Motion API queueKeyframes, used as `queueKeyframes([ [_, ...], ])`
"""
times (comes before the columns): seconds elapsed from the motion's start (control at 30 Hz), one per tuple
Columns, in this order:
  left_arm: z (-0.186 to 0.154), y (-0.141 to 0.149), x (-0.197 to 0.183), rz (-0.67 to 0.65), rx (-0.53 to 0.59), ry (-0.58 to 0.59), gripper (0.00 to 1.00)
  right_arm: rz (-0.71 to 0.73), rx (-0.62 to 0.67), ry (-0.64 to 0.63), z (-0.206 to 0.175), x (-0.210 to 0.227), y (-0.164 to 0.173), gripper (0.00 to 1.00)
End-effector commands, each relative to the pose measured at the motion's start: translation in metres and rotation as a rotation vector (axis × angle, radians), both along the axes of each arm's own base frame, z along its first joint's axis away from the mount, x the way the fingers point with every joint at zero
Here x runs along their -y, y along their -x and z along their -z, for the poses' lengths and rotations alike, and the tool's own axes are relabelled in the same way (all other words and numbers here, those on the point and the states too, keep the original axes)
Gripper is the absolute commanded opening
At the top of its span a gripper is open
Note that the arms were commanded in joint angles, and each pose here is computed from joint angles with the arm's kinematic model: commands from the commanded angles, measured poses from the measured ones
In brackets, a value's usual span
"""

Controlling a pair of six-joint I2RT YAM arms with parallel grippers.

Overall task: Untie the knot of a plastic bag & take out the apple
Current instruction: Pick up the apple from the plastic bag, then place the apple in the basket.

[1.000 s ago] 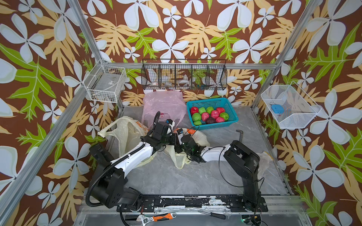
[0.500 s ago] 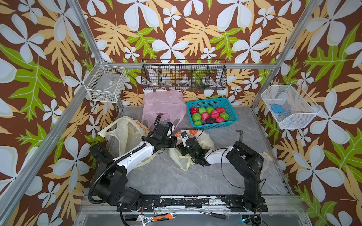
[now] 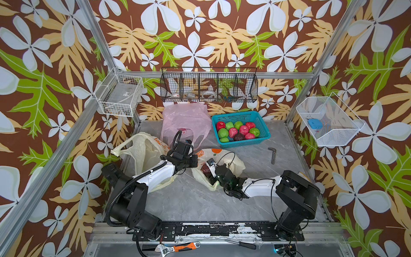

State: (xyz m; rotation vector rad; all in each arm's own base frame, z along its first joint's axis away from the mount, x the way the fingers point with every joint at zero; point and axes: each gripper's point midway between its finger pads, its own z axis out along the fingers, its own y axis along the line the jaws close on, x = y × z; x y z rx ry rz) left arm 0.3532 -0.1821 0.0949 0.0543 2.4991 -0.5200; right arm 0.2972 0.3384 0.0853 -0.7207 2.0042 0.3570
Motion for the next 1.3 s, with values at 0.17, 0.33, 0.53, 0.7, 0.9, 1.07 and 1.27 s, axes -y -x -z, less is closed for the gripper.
queueKeyframes([
  [0.17, 0.021, 0.005, -0.001, -0.032, -0.024, 0.033, 0.00, 0.095, 0.068, 0.000, -0.033, 0.027, 0.000, 0.44],
  [0.33, 0.023, 0.011, 0.004, -0.017, -0.036, 0.069, 0.00, 0.121, 0.107, -0.028, -0.055, 0.033, -0.002, 0.45],
  [0.53, 0.012, 0.014, 0.003, -0.011, -0.015, 0.084, 0.00, 0.010, 0.116, -0.188, -0.113, 0.010, 0.009, 0.45],
  [0.7, -0.007, 0.013, 0.002, -0.017, 0.035, 0.101, 0.00, -0.098, 0.129, -0.298, -0.156, -0.008, 0.020, 0.46],
  [0.9, -0.016, 0.014, -0.005, -0.032, 0.067, 0.076, 0.00, -0.103, 0.234, -0.333, -0.198, -0.001, 0.015, 0.47],
  [1.07, -0.021, 0.017, -0.013, -0.054, 0.090, 0.055, 0.00, 0.041, 0.283, -0.303, -0.215, 0.036, -0.020, 0.48],
  [1.27, -0.017, 0.028, -0.033, -0.109, 0.096, -0.003, 0.00, 0.422, 0.161, -0.230, -0.176, 0.126, -0.092, 0.49],
])
